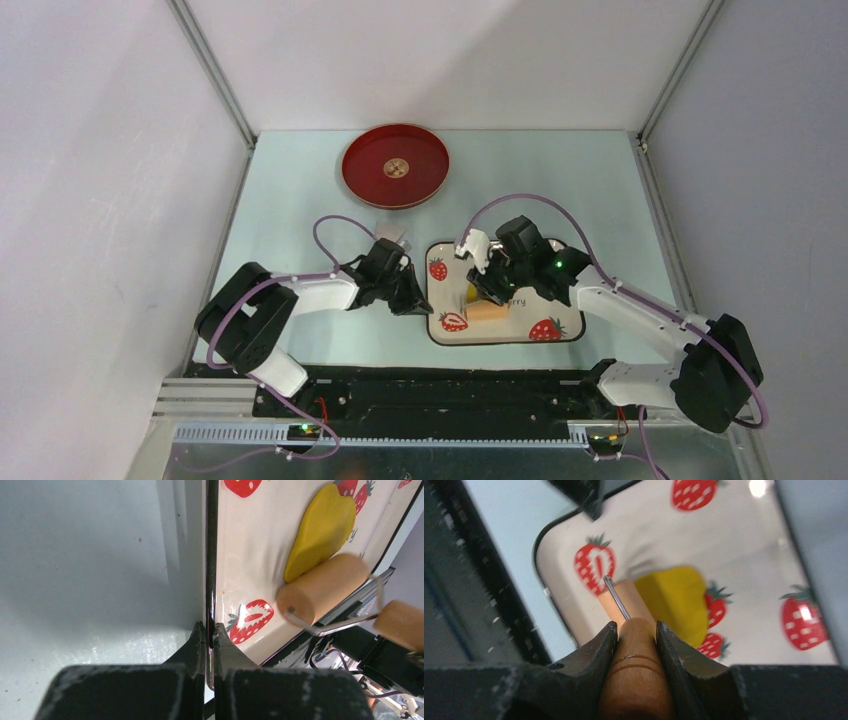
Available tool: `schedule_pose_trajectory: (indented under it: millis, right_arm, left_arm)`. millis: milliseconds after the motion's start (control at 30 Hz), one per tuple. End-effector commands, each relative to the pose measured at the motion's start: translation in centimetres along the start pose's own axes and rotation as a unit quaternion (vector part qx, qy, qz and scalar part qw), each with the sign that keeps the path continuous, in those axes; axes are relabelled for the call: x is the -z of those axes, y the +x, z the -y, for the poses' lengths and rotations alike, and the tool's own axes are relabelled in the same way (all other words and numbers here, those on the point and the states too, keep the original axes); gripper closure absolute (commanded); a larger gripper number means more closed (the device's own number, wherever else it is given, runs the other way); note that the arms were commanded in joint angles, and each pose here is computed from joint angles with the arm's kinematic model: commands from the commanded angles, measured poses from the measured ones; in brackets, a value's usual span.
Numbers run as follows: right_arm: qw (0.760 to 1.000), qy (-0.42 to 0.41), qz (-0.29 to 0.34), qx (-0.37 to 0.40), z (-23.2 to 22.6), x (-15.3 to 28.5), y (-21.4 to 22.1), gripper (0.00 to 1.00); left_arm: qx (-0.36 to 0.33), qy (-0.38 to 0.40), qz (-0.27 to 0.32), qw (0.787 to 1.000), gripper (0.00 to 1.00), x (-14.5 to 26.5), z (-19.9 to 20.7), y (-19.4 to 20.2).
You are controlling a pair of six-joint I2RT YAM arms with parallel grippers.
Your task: Roll out the dumpling wrappers from the dough
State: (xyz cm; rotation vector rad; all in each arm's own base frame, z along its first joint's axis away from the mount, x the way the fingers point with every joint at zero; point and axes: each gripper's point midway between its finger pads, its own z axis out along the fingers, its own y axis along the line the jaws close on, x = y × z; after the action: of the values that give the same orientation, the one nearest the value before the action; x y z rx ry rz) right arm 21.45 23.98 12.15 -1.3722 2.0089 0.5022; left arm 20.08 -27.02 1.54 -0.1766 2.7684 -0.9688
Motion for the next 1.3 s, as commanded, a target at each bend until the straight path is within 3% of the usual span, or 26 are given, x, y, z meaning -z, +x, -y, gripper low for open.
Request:
schedule_pose_trajectory:
  millis: [0,233,433,933,1267]
  right_arm:
    - [0.99,-0.072,-0.107,-0.058,-3.8,1.6,5.6,1.0]
    - [0.998,0.049,0.026,-0.026,1.1,6.0,-2.4,1.0]
    - [0.988,0.087,0.107,-0.067,4.4,8.6,-4.7,1.0]
    - [0.993,0.039,0.063,-0.092,6.2,3.6,-2.3,1.0]
    - [0.995,0.029,-0.03,-0.092,4.2,1.3,4.9,1.0]
  left_arm:
    - [0.009,-0.074,-0.026,0.997,1.0,-0.4,-3.9,2.1]
    - [0.009,-0.074,-0.027,0.997,1.0,-0.4,-3.9,2.1]
    - [0.008,-0.074,-0.029,0.997,1.0,-0.5,-3.9,2.2]
    - [0.009,-0.074,-0.029,0.997,1.0,-0.5,-3.9,2.1]
    - [0.009,-0.074,-0.029,0.997,1.0,-0.5,-3.9,2.2]
